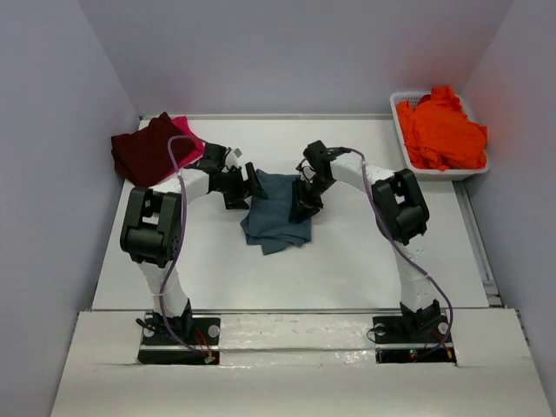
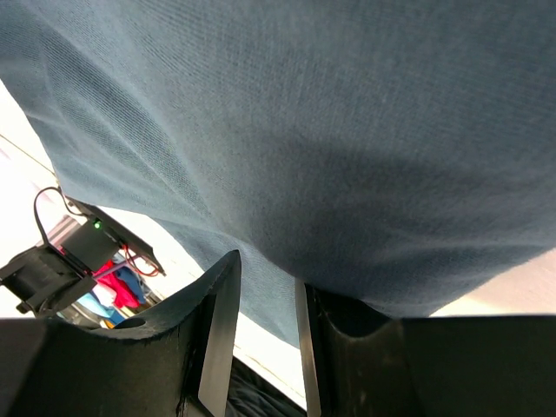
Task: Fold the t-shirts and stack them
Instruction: Fold the tshirt, then neatly place the folded tshirt to the corner
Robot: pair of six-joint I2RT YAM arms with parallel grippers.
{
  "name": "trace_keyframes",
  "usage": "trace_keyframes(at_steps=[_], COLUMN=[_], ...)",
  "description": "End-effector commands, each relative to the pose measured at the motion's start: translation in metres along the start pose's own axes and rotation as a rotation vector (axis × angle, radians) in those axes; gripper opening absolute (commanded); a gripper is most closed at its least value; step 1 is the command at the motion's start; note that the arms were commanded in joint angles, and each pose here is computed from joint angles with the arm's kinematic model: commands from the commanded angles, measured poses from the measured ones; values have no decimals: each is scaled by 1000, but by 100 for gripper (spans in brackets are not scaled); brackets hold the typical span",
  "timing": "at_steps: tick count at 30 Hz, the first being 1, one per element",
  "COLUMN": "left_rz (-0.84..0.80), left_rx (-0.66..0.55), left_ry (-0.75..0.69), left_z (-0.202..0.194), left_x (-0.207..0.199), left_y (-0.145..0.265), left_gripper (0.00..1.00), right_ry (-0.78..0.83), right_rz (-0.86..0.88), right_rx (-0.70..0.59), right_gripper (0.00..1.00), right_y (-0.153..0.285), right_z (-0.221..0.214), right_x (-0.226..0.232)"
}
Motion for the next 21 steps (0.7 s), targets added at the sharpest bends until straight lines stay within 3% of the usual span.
trace_keyframes(at_steps=[1, 11, 21], left_rz=[-24, 67, -15], left_rx=[-21, -26, 73], left_ry=[7, 30, 96], left_z=[16, 28, 5], left_x=[2, 24, 32], left_y=[-2, 2, -16], left_gripper=[89, 89, 89], right_ry=[37, 41, 42], right_rz=[-15, -7, -1], right_rx=[-20, -16, -15], right_gripper=[38, 37, 37], right_y=[-4, -3, -6], right_z=[3, 2, 3], right_x=[-6, -5, -5])
Point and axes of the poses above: each gripper's point midway between its finger pads, its own y axis back along the fingers, its own x axis along the line the jaws close on, z = x × y, the point moved 4 cm from there along y, back along the fingers, and after that the axes turned 3 degrees about y, right-handed, at the moved point
